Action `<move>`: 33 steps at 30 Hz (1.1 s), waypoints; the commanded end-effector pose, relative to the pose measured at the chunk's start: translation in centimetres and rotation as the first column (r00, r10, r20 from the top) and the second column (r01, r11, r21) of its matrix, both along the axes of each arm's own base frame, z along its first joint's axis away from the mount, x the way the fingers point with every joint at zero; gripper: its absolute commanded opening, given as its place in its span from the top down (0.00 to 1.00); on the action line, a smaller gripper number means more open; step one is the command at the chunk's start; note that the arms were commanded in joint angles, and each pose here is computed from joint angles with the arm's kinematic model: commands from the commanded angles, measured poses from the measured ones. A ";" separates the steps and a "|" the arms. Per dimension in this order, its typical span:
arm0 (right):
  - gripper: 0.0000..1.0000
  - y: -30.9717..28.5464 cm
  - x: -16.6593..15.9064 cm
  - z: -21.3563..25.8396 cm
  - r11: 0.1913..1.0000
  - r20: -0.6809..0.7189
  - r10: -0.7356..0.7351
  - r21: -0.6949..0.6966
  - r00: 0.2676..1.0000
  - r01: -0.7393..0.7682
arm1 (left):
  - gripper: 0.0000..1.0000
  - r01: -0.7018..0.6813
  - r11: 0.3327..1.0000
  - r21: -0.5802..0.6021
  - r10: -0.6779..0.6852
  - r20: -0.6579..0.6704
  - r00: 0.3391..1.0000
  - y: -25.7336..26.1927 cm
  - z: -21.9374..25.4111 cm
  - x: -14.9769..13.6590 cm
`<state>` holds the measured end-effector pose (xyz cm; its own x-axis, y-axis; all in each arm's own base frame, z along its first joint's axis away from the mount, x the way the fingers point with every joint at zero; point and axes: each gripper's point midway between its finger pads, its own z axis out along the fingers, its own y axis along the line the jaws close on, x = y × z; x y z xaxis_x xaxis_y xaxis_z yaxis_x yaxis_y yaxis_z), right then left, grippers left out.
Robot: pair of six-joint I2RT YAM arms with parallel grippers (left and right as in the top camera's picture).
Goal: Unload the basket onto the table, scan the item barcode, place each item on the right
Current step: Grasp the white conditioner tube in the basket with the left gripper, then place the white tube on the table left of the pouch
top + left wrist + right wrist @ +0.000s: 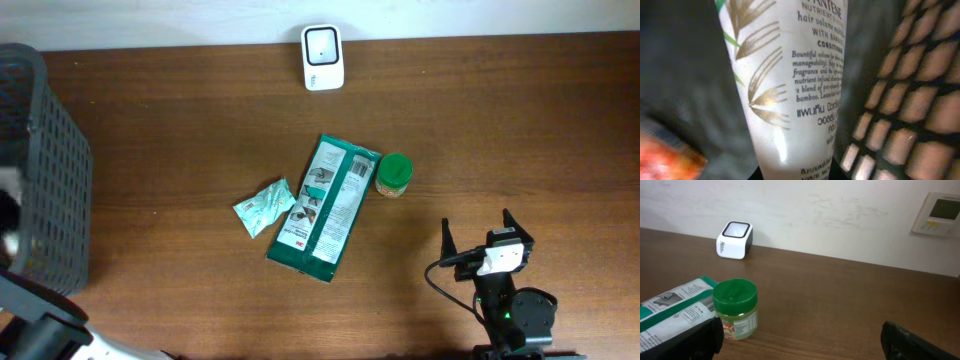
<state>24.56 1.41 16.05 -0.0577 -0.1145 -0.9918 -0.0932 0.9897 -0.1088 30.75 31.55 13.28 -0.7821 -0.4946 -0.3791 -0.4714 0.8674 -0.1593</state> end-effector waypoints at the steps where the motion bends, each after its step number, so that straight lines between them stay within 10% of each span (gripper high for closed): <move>1: 0.02 0.1 0.0 -0.3 1.000 -0.003 0.005 0.000 1.000 -0.005 | 0.98 0.014 0.998 0.063 -0.031 0.266 0.963 -0.6 12.0 3.3; 6: 0.02 0.1 0.0 -0.3 1.000 -0.003 0.005 0.000 1.000 -0.005 | 1.00 0.140 0.958 0.252 -0.258 0.531 0.807 -9.9 28.2 4.8; 10: 0.02 0.1 0.0 -0.3 1.000 -0.003 0.005 0.000 1.000 -0.005 | 1.00 0.335 0.912 0.238 -0.411 0.520 0.749 -19.3 29.0 6.3; 19: 0.02 0.1 0.0 -0.3 1.000 -0.003 0.005 0.000 1.000 -0.005 | 1.00 0.563 0.817 -0.126 -0.530 0.223 0.818 -31.6 10.1 8.1; 33: 0.02 0.1 0.0 -0.3 1.000 -0.003 0.005 0.000 1.000 -0.005 | 0.98 0.573 0.795 -0.199 -0.546 0.177 0.819 -36.6 -4.6 9.6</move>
